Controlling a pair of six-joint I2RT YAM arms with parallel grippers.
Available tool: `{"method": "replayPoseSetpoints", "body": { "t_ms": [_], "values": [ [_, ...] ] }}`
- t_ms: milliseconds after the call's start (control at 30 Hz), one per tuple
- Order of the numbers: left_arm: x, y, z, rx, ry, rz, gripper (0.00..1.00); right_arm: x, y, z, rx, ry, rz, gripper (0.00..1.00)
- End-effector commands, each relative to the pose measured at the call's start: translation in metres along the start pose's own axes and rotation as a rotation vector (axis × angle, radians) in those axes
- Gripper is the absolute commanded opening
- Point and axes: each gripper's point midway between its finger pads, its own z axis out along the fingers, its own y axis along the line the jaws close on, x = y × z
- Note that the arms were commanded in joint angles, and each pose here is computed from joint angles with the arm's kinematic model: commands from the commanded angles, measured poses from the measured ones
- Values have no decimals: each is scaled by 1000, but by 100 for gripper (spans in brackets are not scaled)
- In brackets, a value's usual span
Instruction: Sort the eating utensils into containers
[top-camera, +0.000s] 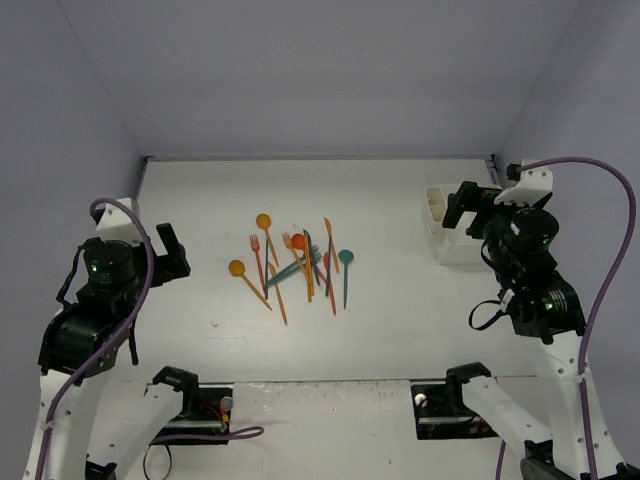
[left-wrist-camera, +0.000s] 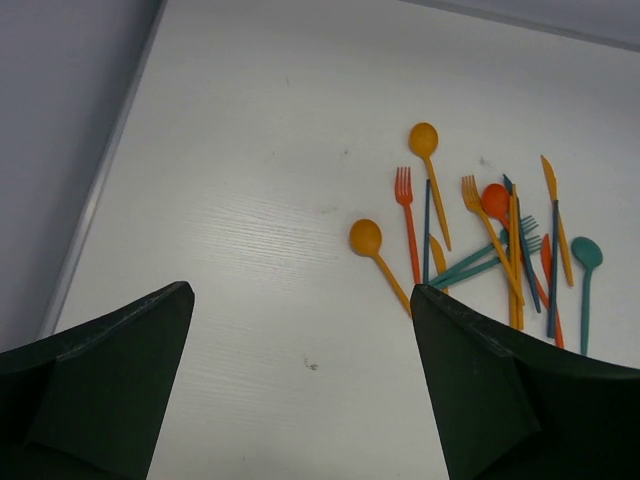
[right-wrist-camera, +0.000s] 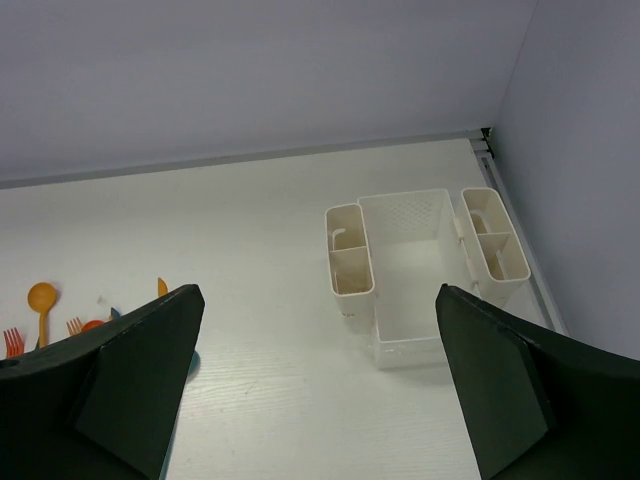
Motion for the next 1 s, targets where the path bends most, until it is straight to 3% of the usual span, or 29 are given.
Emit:
{"method": "replayPoseSetpoints", "body": {
  "t_ms": [0, 233, 600, 967],
  "values": [
    [-4, -27, 12, 91, 22, -97, 88, -26, 4, 4, -4, -87, 14, 100],
    [31, -76, 39, 163, 227, -242, 88, -1, 1, 15, 23, -27, 13, 100],
    [117, -170, 64, 59, 395, -164, 88, 35, 4, 33, 40, 77, 56, 100],
    [205, -202, 99, -68, 595, -59, 88, 56, 12, 35, 8, 127, 104, 100]
  ]
}}
